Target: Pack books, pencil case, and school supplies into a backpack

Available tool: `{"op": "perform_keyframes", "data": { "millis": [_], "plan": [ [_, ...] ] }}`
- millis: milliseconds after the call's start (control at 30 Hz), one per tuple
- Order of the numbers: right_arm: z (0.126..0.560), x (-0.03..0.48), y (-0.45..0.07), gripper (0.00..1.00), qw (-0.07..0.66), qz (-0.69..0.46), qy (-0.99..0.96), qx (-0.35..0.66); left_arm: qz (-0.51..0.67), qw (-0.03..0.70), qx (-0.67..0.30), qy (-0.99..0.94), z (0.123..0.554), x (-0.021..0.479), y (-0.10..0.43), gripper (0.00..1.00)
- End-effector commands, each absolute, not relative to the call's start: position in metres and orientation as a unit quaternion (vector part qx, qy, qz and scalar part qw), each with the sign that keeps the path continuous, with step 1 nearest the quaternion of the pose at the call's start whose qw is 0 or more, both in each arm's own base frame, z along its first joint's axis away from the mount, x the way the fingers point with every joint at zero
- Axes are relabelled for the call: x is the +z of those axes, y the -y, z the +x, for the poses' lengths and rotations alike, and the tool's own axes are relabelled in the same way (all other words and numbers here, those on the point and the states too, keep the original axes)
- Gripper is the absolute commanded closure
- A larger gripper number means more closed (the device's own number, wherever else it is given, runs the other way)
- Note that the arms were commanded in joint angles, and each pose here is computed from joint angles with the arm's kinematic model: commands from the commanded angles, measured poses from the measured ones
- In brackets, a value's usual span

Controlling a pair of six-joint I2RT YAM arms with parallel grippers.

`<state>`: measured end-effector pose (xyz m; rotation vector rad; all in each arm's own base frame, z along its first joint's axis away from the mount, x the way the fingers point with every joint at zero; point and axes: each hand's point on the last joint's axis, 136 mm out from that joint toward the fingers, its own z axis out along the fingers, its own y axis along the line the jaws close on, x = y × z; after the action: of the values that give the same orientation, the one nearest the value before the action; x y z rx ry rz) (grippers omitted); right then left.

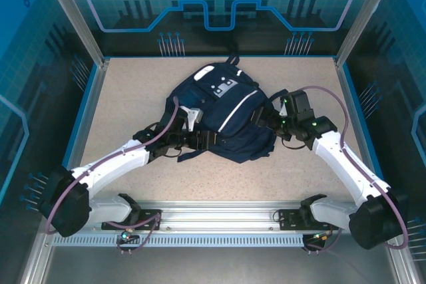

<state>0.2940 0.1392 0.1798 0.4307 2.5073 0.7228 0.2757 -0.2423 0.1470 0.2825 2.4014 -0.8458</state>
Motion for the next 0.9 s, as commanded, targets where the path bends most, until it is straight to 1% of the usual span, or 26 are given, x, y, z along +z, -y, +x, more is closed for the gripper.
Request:
{"op": "perform_keyframes", "data": {
  "millis": [0, 133, 267, 433, 500, 700, 867],
  "plan": [
    [0.297, 0.193, -0.149, 0.09, 0.255, 0.136, -0.915, 0.281, 0.156, 0.285, -0.341, -0.882, 0.275, 0.143, 0.258, 0.32],
    [0.296, 0.192, -0.15, 0.09, 0.254, 0.134, -0.916, 0.281, 0.168, 0.284, -0.317, -0.889, 0.285, 0.13, 0.259, 0.35],
    [0.296, 0.19, -0.152, 0.09, 0.249, 0.133, -0.917, 0.282, 0.178, 0.274, -0.319, -0.89, 0.292, 0.125, 0.267, 0.42],
    [0.295, 0.184, -0.155, 0.09, 0.239, 0.133, -0.92, 0.282, 0.182, 0.279, -0.314, -0.889, 0.301, 0.124, 0.272, 0.53],
    [0.294, 0.182, -0.155, 0.09, 0.237, 0.133, -0.92, 0.282, 0.183, 0.281, -0.311, -0.889, 0.303, 0.125, 0.272, 0.56],
    [0.292, 0.176, -0.155, 0.09, 0.228, 0.135, -0.923, 0.278, 0.178, 0.296, -0.302, -0.889, 0.307, 0.126, 0.268, 0.62],
    [0.289, 0.165, -0.156, 0.09, 0.215, 0.135, -0.928, 0.272, 0.173, 0.289, -0.3, -0.893, 0.31, 0.12, 0.27, 0.65]
  ]
}}
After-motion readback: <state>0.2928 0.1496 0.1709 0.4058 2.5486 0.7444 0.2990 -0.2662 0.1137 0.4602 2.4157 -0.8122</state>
